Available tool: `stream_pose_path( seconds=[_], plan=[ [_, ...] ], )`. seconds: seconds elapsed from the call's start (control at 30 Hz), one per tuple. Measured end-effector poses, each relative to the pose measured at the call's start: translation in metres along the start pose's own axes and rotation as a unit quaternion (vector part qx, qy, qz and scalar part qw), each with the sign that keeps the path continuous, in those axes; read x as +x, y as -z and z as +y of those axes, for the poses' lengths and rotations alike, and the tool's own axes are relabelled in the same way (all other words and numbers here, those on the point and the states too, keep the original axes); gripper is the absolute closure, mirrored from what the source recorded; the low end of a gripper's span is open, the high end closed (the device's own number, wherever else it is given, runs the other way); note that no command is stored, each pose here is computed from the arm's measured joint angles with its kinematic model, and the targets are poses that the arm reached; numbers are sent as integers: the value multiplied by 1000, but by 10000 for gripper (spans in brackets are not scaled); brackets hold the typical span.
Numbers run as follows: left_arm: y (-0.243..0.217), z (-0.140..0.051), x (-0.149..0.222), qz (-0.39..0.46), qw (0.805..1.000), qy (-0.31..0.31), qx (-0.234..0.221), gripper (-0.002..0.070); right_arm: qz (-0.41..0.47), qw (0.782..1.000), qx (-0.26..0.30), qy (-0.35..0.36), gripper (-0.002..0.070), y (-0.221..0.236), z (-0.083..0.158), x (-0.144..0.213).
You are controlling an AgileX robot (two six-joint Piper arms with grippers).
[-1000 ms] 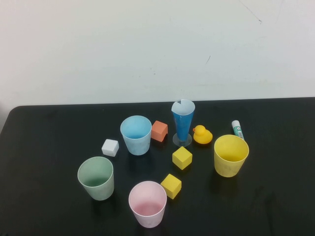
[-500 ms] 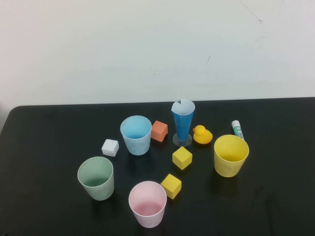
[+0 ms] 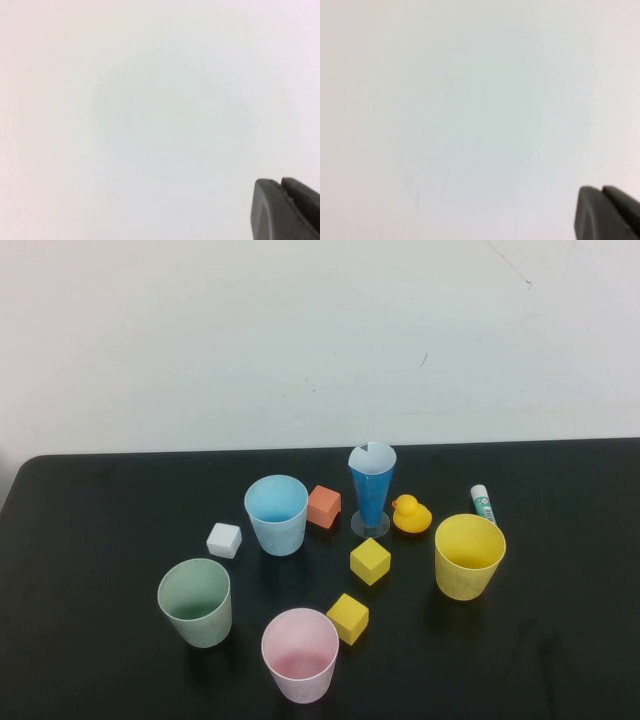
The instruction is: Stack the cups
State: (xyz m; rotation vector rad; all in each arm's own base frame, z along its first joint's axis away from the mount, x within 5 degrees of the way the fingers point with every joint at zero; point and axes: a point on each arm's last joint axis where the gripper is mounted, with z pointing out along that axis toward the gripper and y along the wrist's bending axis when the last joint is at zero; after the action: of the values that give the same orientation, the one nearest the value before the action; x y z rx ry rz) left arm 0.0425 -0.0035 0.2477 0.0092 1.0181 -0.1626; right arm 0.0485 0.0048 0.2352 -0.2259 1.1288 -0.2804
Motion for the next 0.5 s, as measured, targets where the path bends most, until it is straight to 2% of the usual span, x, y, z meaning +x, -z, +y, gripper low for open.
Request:
stream_pose_path(
  seconds=[0.2,0.27,0.4,0.5],
  plan=[
    [1,-1,-13,-72,997,-1,3,677,-105,994,13,2,679,2,-2,-19],
    [1,-1,-14,-75,997,-4,3,677,-105,994,18,-2,679,2,-3,-19],
    [1,0,-13,-74,996,-54,-2,677,-88,996,27,19,679,2,-5,-16],
    [-4,1,-13,-12,1000,-15,-11,677,-25,998,24,48,679,-2,-7,-13]
  ],
)
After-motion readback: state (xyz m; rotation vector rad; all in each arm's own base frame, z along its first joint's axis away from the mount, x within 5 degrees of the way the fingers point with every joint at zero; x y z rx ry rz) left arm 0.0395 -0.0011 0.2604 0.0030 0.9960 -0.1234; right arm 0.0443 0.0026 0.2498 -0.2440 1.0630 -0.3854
